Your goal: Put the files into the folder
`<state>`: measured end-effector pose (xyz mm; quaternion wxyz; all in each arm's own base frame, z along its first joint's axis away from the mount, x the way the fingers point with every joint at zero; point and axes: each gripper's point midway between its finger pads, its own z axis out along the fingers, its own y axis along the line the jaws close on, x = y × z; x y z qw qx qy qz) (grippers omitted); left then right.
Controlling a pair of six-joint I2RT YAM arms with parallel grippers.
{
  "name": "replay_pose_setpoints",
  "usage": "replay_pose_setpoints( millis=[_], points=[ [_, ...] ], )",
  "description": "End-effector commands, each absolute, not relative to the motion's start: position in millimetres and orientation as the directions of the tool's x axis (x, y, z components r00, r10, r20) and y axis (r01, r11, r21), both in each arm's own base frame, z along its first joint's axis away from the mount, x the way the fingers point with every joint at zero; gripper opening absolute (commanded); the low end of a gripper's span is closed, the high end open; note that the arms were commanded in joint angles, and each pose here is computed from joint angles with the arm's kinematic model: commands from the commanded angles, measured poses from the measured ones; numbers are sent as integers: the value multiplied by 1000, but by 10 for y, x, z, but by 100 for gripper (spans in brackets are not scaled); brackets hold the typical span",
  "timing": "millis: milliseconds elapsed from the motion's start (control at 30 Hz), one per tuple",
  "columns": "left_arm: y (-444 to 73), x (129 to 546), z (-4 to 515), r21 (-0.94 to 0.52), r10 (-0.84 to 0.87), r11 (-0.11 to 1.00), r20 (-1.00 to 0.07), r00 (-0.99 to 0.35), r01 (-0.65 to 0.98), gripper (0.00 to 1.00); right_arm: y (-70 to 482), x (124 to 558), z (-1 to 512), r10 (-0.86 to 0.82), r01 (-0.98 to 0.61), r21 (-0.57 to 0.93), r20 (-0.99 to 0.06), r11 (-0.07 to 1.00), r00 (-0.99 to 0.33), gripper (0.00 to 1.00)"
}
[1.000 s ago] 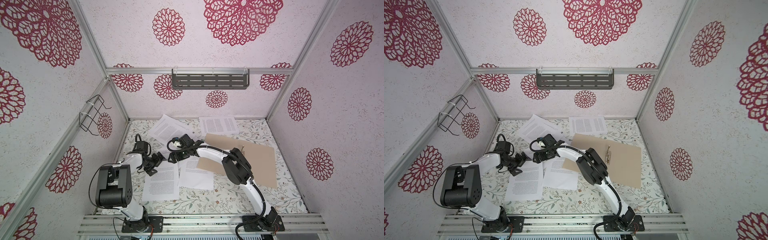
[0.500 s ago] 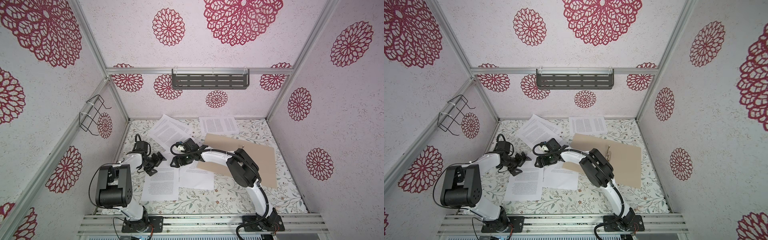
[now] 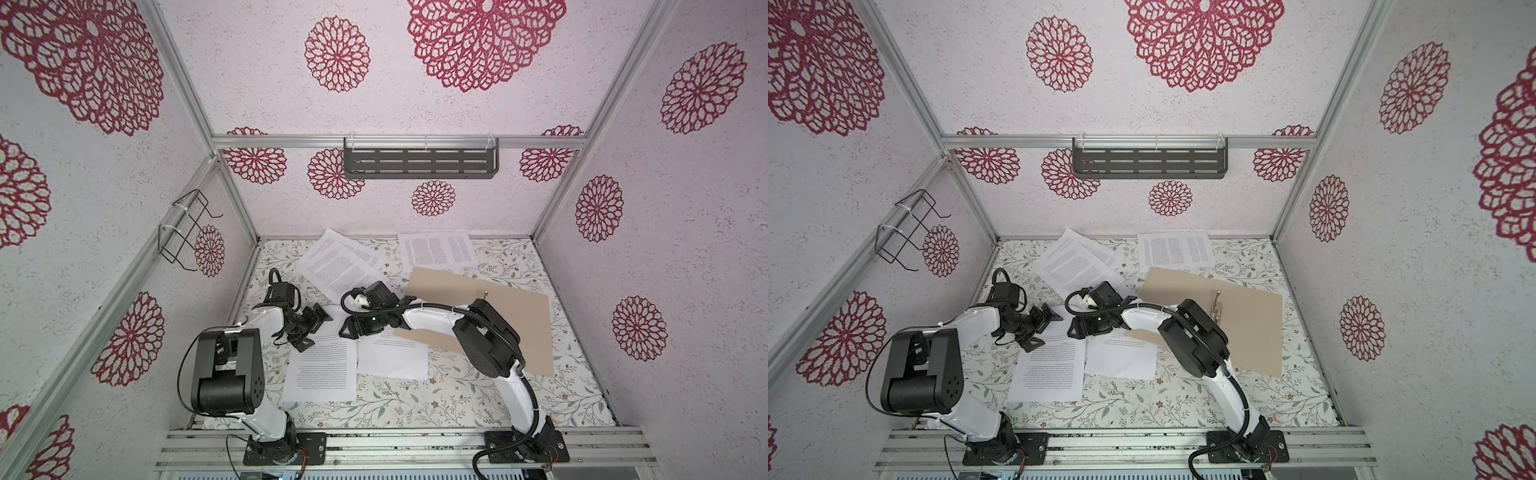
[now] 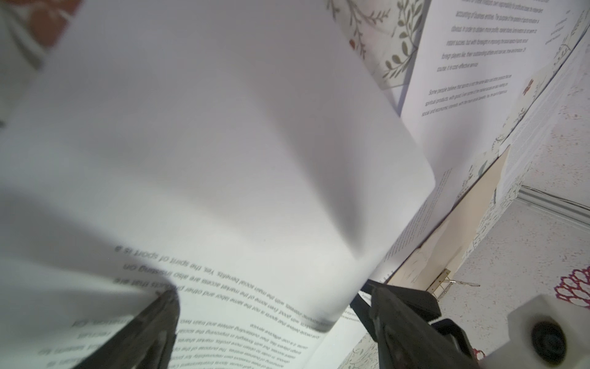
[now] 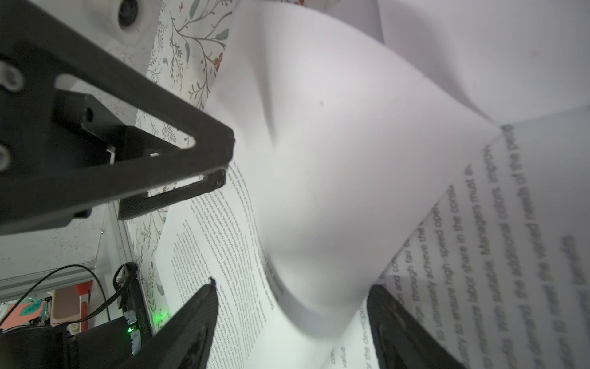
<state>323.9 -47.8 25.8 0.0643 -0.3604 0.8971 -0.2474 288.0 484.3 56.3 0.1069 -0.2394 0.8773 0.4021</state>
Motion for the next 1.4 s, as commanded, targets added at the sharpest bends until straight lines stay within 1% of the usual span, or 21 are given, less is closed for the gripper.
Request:
replay_pose_setpoints(
  millis=[0, 233, 467, 567, 667, 833, 1000, 1100, 1200, 1367],
  points=[
    [-256, 2895, -235, -311, -712, 641, 102, -695, -702, 97, 4847, 2796, 779, -309, -473, 693, -359, 544, -881, 76],
    [-252, 2901, -238, -312, -715, 636, 105, -691, -706, 97, 4867, 2710, 853, -279, -427, 751, -326, 504, -903, 74],
    [-254, 2904, -245, -313, -716, 634, 107, -690, -707, 97, 4868, 2691, 957, -253, -406, 777, -321, 481, -913, 66],
    [-257, 2905, -246, -313, -716, 634, 109, -690, -707, 97, 4874, 2694, 995, -249, -398, 779, -313, 484, -917, 65],
    [-257, 2902, -250, -312, -717, 633, 111, -689, -709, 97, 4902, 2626, 1028, -245, -384, 801, -301, 460, -921, 62],
    [-254, 2903, -250, -312, -718, 631, 111, -687, -711, 98, 4896, 2538, 1096, -221, -353, 836, -283, 420, -933, 62],
    [-256, 2906, -251, -312, -718, 631, 112, -687, -711, 97, 4867, 2523, 1214, -204, -365, 828, -305, 425, -930, 62],
    [-256, 2904, -253, -311, -720, 629, 112, -685, -712, 97, 4888, 2488, 1175, -207, -355, 828, -292, 434, -934, 60],
    [-259, 2905, -261, -314, -721, 626, 116, -683, -714, 97, 4953, 2422, 1155, -214, -348, 838, -282, 421, -935, 58],
    [-268, 2899, -279, -316, -721, 624, 121, -682, -715, 97, 4970, 2319, 1105, -208, -340, 831, -274, 441, -939, 58]
  ],
)
